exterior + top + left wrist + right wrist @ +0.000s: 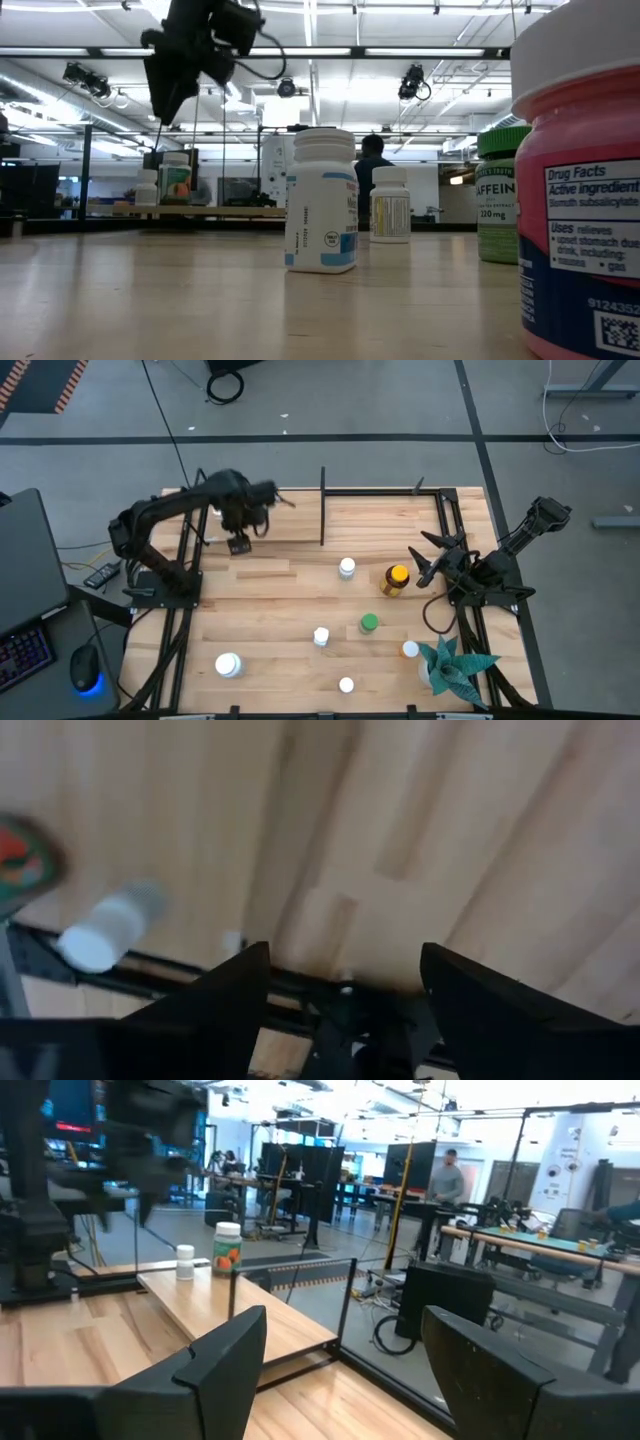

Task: Pick and place medicine bottles onto shelf by color
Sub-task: Put the white pill bottle on the shelf

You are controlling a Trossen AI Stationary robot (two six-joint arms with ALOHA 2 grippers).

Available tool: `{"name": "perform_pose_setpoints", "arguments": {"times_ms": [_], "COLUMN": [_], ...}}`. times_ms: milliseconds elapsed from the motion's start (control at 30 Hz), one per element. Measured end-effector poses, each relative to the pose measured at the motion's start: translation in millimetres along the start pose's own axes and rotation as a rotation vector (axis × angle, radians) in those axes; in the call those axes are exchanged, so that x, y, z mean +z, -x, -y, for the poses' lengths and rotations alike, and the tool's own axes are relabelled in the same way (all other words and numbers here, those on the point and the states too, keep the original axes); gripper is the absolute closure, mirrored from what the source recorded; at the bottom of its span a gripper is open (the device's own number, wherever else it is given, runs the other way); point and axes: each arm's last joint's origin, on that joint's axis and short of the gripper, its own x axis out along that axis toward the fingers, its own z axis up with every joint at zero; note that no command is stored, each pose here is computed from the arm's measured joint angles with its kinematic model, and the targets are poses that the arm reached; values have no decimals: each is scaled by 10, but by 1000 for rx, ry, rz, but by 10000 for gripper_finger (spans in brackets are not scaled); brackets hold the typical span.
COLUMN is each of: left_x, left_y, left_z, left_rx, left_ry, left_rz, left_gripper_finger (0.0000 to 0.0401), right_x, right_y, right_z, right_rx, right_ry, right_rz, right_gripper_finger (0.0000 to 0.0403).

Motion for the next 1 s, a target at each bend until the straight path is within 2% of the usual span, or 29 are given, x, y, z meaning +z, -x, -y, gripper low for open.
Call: {"name": "perform_pose_setpoints", "arguments": {"times_ms": [233, 367, 467, 700, 867, 1000], "left_x": [-22, -158, -263, -549, -691, -753], "left_y": [74, 95, 105, 110, 136, 272], "left_z": [900, 1361, 1646, 2155, 2469, 2648], "left_rx": [13, -88, -142, -197, -309, -412], "left_ry": [-70, -93, -63, 35, 62, 74], "left_rz": [32, 12, 8, 0, 33, 105], "left_gripper_finger": [141, 139, 143, 154, 161, 167], "right_x": [1, 12, 21, -11, -73, -101], "right_y": [10, 34, 41, 42, 41, 40], "right_z": [-4, -24, -36, -83, -149, -184], "right_rx": [7, 65, 106, 138, 150, 155], "right_ry": [-14, -46, -77, -139, -184, -223], "right_rz": [-1, 26, 51, 47, 21, 9], "right_gripper_finger": [128, 128, 128, 128, 128, 128]}}
